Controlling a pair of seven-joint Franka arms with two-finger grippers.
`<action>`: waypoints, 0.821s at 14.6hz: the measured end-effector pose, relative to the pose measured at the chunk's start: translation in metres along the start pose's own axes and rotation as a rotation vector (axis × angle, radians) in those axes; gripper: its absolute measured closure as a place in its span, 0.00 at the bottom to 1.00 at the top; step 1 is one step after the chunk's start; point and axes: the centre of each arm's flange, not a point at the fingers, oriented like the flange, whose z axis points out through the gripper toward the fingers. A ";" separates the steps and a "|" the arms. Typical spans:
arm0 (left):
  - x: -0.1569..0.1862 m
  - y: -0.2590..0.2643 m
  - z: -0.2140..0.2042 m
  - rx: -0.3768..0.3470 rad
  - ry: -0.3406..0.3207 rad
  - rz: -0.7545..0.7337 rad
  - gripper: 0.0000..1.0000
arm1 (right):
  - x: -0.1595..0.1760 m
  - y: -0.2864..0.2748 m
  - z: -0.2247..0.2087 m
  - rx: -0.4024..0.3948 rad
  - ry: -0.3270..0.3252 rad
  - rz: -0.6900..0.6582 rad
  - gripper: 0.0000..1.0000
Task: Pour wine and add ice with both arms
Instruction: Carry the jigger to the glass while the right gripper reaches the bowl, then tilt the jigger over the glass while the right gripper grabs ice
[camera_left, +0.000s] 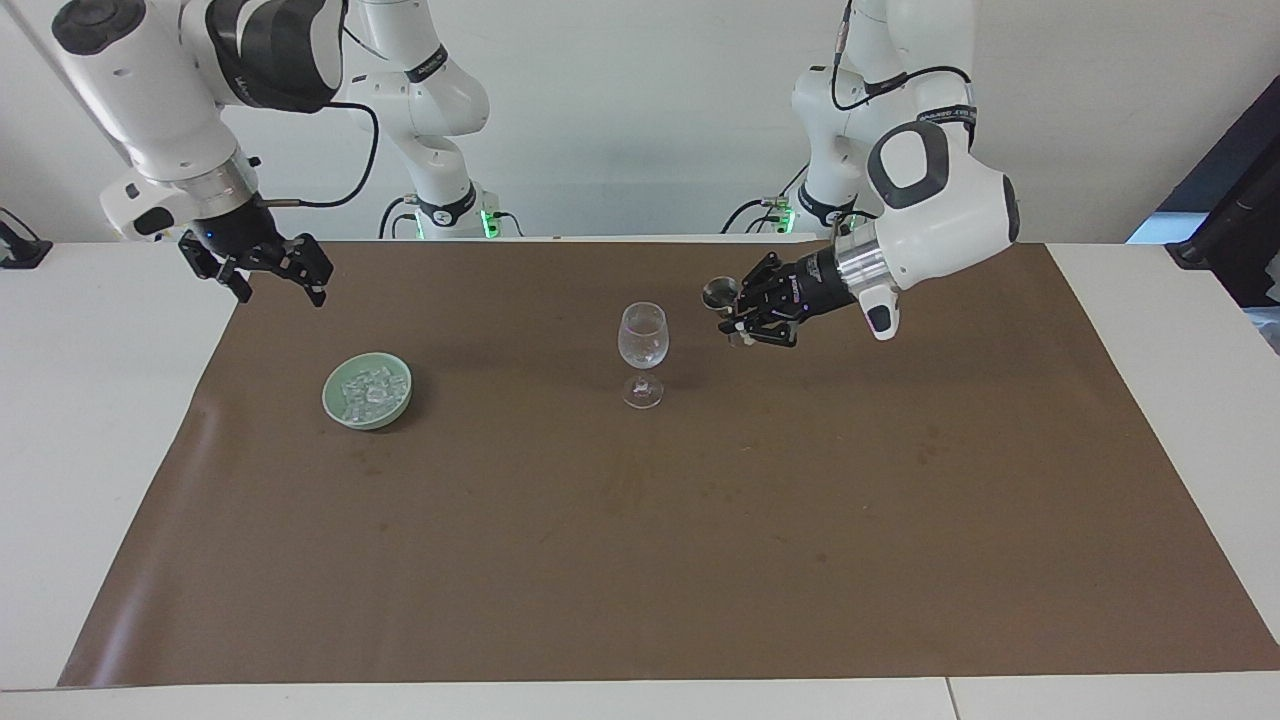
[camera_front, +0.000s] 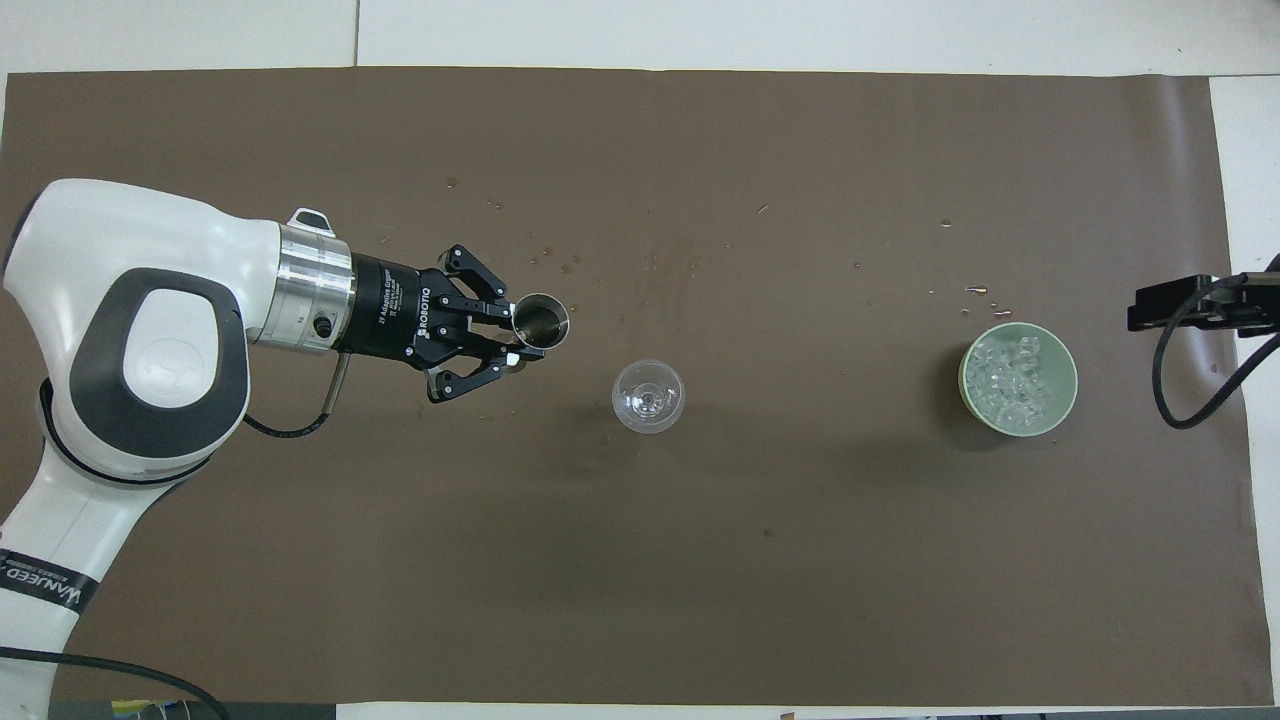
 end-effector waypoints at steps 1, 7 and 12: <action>-0.004 -0.002 0.006 0.002 0.029 0.006 0.78 | -0.003 -0.001 0.011 0.013 0.007 0.002 0.00; -0.034 -0.019 0.047 -0.003 0.230 0.063 0.78 | -0.005 -0.018 0.096 0.035 0.013 -0.014 0.00; -0.051 -0.031 0.068 -0.018 0.397 0.126 0.78 | -0.003 -0.016 0.147 0.044 0.017 -0.093 0.00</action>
